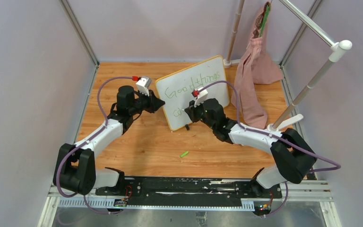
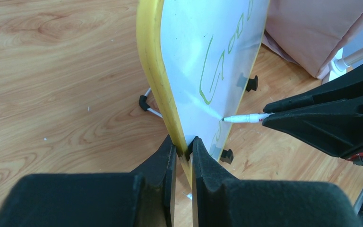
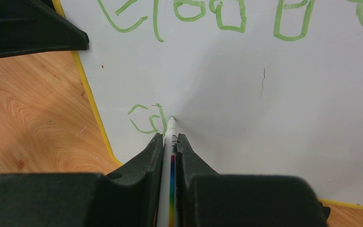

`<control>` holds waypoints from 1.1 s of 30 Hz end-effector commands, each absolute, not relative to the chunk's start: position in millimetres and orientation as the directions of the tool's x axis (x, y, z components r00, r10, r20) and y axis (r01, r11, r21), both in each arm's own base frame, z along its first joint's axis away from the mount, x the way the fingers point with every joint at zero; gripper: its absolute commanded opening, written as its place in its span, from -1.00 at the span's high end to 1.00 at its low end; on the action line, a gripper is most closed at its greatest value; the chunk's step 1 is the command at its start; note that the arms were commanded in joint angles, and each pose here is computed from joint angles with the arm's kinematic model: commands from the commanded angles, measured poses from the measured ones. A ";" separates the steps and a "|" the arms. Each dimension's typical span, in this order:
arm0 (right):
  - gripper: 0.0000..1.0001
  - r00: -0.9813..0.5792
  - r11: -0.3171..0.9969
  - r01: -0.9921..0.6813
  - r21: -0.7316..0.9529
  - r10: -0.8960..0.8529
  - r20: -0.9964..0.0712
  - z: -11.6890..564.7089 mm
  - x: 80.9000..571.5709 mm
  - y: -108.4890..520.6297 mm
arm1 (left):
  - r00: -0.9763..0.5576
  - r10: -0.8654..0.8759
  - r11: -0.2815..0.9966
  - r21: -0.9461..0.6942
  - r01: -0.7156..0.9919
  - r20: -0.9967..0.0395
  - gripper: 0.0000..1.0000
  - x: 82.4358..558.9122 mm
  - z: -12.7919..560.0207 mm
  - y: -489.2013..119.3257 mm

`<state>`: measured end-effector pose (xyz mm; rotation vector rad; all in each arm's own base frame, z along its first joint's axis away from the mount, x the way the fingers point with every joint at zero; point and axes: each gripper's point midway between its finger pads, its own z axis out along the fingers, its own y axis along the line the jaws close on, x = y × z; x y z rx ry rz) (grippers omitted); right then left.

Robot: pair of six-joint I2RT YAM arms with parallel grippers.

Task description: Write a sentence on the whiteboard

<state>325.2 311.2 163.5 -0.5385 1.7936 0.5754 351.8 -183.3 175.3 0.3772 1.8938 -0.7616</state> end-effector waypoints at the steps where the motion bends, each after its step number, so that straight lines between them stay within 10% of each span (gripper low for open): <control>1: 1.00 -0.254 0.800 -0.588 0.116 -0.047 -0.966 173.1 339.4 307.9 | -0.403 -0.002 0.810 -0.238 0.536 -0.915 1.00 359.0 165.3 -167.7; 33: 1.00 -0.283 0.802 -0.582 0.137 -0.041 -0.958 165.3 331.7 301.7 | -0.404 -0.001 0.809 -0.238 0.537 -0.915 1.00 358.5 165.2 -168.3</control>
